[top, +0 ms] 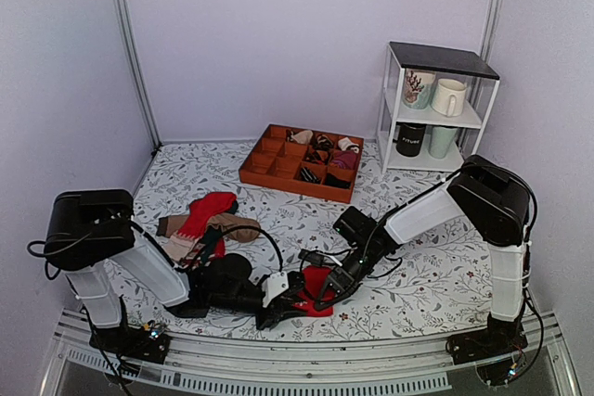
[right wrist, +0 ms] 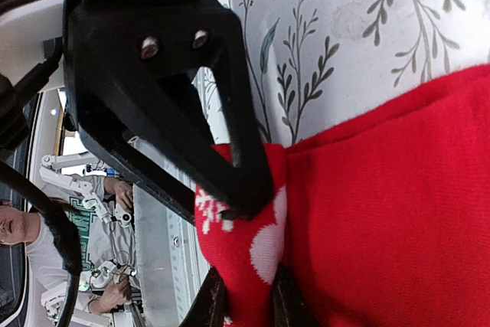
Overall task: Roll the socks
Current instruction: Roll the sock at the center of the board.
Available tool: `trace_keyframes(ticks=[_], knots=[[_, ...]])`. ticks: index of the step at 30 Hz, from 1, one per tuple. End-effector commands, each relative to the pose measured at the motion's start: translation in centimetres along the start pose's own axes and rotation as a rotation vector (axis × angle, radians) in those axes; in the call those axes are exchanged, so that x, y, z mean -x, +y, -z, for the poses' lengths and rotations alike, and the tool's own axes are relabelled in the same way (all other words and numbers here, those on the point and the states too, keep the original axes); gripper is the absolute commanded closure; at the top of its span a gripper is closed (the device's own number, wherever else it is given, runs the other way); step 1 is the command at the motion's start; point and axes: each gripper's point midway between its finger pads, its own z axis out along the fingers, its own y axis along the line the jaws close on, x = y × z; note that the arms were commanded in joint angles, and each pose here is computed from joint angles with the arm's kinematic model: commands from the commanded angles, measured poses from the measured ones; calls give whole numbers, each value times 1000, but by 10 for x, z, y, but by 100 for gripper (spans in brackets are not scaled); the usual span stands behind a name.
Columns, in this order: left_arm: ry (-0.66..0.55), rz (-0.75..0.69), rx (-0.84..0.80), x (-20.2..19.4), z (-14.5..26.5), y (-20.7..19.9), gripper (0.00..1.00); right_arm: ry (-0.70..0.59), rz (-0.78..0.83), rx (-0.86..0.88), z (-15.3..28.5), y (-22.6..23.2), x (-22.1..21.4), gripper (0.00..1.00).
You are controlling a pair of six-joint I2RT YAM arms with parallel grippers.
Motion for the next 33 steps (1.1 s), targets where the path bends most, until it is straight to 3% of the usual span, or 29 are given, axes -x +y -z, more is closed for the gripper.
trace_keyframes(ticks=[1,4,6,9,11,14,18,23,28,33], knots=[[37,24,12,-18,1,1,88,57,-99,-117,-7,-36,-25,84],[49,38,10,-23,-1,1,90,60,-103,-110,-8,-36,-26,84],[58,54,22,-27,-2,3,100,57,-101,-109,-7,-35,-25,84],[83,91,36,-30,-2,6,100,38,-78,-121,-5,-33,-17,83],[112,138,49,-30,-3,10,100,9,-34,-136,0,-27,-6,76],[207,220,66,-41,-3,13,100,-81,68,-188,15,-10,18,69],[356,336,82,-66,5,12,100,-246,286,-240,45,33,48,66],[454,475,54,-87,21,4,100,-370,542,-345,67,63,48,58],[500,543,40,-95,28,3,100,-294,862,-570,35,70,23,50],[498,550,34,-92,27,6,100,-195,957,-726,10,57,8,50]])
